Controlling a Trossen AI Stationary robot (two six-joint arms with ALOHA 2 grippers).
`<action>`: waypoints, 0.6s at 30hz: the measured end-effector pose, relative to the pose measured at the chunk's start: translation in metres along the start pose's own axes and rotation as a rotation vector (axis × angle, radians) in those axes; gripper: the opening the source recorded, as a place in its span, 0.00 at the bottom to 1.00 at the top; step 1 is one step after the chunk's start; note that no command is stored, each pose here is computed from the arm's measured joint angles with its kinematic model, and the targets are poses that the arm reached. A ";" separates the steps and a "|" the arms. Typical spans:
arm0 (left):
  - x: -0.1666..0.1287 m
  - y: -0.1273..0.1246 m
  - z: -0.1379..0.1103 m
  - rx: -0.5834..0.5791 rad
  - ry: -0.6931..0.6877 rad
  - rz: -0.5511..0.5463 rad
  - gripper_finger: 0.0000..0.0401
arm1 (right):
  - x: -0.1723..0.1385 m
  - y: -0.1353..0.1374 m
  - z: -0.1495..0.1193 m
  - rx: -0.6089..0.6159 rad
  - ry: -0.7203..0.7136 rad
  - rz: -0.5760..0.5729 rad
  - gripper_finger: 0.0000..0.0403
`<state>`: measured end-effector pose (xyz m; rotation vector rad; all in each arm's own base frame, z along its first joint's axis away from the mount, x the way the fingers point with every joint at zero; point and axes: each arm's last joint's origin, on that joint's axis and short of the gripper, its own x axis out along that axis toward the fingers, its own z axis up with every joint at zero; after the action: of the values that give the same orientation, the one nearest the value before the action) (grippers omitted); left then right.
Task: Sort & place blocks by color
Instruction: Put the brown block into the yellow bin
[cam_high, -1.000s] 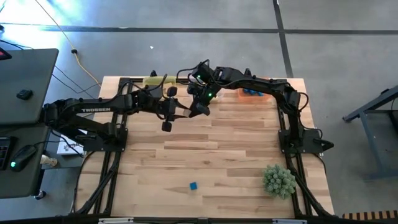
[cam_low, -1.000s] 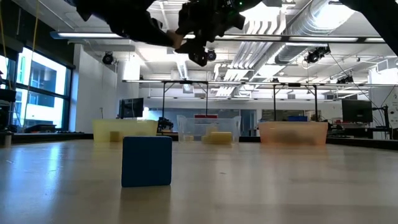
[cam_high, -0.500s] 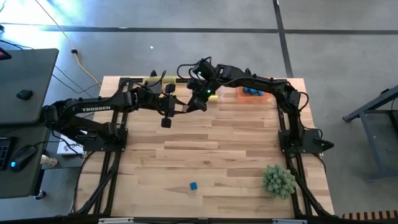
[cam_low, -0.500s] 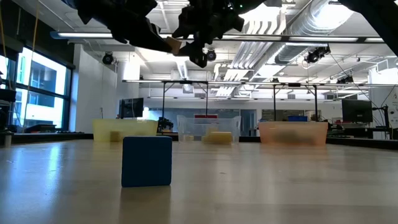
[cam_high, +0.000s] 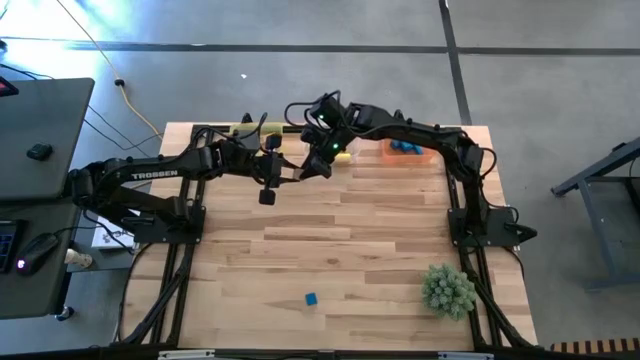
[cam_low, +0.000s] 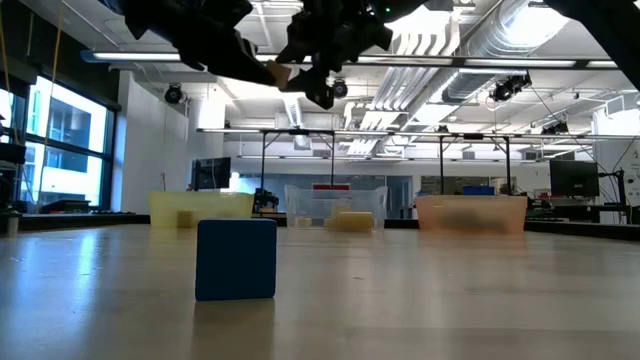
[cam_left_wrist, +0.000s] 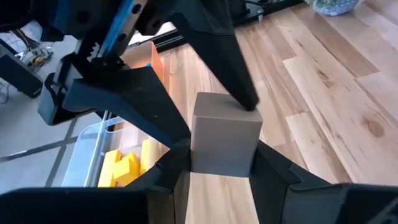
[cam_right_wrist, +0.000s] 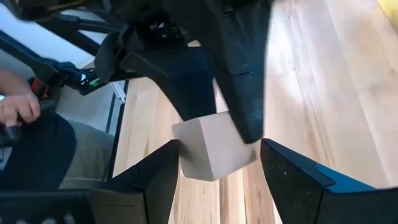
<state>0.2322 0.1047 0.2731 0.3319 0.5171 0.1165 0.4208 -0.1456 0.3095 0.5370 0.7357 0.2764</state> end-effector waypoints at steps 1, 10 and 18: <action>0.000 0.000 0.000 -0.001 0.003 0.000 0.26 | -0.001 -0.001 0.000 0.008 -0.002 -0.002 0.53; 0.000 0.001 -0.003 0.015 0.062 0.063 0.26 | -0.010 -0.012 0.002 0.044 -0.019 -0.024 0.53; -0.007 0.022 -0.020 -0.027 0.159 0.152 0.26 | -0.020 -0.023 0.003 0.087 -0.039 -0.045 0.53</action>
<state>0.2157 0.1297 0.2671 0.3369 0.6465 0.2985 0.4097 -0.1744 0.3095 0.6059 0.7232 0.1926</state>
